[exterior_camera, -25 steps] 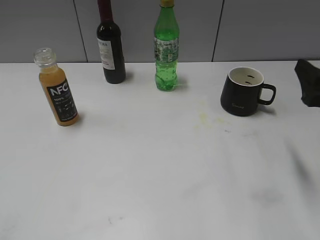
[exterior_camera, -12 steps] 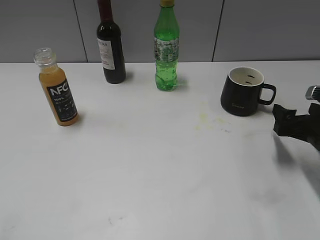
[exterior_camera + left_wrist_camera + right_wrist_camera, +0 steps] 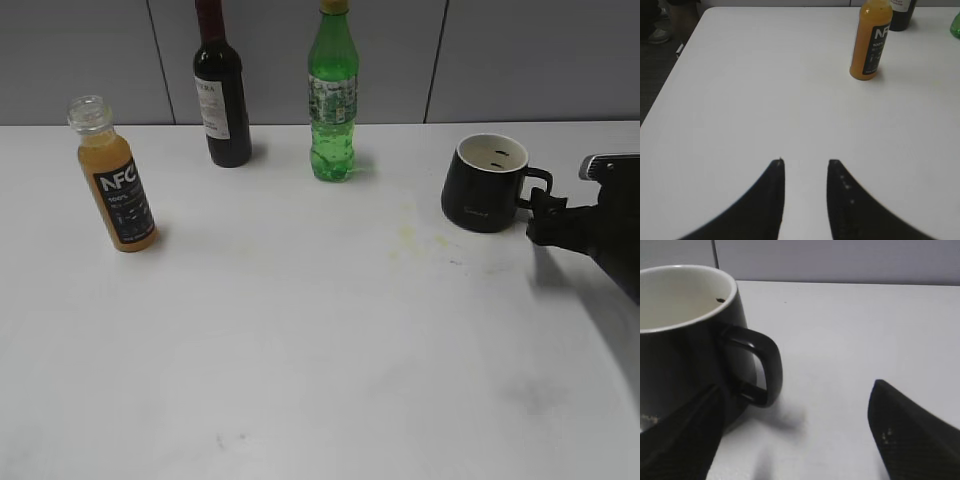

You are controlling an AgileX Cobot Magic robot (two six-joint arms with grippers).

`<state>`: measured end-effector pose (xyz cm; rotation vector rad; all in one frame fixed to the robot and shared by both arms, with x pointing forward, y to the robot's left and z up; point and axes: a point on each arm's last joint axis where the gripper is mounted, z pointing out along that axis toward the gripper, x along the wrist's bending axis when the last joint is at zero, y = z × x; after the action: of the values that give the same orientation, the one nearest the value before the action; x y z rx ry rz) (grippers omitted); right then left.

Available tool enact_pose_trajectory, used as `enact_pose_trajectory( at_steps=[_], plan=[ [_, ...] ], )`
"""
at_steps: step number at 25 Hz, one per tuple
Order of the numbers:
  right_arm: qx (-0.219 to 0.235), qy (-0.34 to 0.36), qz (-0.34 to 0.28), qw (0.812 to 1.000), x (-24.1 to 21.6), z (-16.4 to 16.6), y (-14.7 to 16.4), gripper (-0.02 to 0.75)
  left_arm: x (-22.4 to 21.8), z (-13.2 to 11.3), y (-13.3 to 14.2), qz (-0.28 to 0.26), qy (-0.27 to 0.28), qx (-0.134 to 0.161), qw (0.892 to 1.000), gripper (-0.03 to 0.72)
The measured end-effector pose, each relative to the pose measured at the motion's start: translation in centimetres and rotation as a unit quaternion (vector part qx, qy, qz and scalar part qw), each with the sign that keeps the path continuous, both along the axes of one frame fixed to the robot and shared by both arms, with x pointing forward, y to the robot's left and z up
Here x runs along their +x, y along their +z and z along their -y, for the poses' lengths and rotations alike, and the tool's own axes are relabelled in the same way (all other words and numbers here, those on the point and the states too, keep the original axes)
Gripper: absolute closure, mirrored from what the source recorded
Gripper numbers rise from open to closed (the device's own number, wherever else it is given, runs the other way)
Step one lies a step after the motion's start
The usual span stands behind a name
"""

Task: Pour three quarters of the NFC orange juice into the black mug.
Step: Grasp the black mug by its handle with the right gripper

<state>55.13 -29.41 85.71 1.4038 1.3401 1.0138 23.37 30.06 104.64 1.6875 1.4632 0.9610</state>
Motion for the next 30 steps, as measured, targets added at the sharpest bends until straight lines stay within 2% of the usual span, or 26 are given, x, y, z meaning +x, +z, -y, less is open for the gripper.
enact_pose_trajectory(
  at_steps=[22, 24, 26, 29, 30],
  plan=[
    [0.004, -0.02, 0.025, 0.999, 5.1, 0.1, -2.8, 0.088, 0.0, 0.0, 0.0, 0.0, 0.0, 0.0, 1.0, 0.452],
    [0.004, -0.019, 0.027, 0.999, 5.4, 0.1, -2.9, 0.132, 0.0, 0.0, 0.0, 0.0, 0.0, 0.0, 1.0, 0.452],
    [0.004, -0.017, 0.029, 0.999, 5.6, 0.0, -2.9, 0.214, 0.0, 0.0, 0.0, 0.0, 0.0, 0.0, 1.0, 0.452],
    [0.002, -0.011, 0.028, 1.0, 5.6, -0.1, -3.0, 0.433, 0.0, 0.0, 0.0, 0.0, 0.0, 0.0, 1.0, 0.452],
    [0.002, -0.008, 0.029, 1.0, 5.6, -0.1, -3.0, 0.534, 0.0, 0.0, 0.0, 0.0, 0.0, 0.0, 1.0, 0.452]
  ],
)
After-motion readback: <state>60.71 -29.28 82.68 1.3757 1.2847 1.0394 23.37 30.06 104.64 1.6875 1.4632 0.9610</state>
